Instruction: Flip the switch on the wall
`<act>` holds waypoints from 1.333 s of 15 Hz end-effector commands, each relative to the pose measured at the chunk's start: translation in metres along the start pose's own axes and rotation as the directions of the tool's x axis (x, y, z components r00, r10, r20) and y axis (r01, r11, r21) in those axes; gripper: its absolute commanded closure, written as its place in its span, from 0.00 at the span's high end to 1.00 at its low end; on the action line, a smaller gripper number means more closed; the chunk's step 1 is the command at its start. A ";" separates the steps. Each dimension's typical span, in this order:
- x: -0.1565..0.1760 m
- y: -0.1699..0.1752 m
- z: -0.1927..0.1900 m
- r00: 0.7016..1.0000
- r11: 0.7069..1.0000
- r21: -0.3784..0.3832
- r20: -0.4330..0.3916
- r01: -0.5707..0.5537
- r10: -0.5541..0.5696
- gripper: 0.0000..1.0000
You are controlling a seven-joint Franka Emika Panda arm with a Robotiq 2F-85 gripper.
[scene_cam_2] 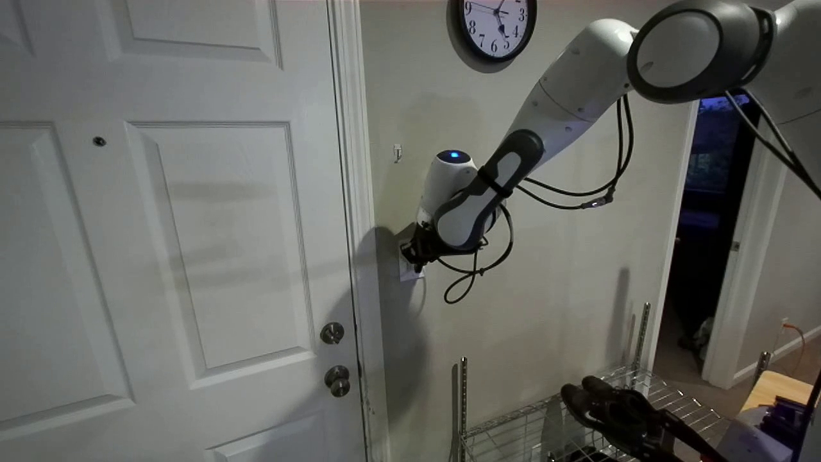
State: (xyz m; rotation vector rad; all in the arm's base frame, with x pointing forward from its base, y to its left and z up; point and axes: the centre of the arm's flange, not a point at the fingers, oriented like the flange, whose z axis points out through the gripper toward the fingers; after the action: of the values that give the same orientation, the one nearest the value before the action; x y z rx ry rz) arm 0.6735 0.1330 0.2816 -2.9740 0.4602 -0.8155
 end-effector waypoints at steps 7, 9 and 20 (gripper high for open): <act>0.011 0.015 0.013 1.000 1.000 -0.018 0.030 -0.005 0.006 0.01; 0.017 0.013 0.015 1.000 1.000 -0.020 0.026 -0.003 0.003 0.01; 0.040 -0.006 0.030 1.000 1.000 -0.011 0.019 0.007 -0.007 0.01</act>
State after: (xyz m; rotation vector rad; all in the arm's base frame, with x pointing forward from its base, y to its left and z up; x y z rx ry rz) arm 0.7088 0.1304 0.2741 -2.9831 0.4620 -0.7885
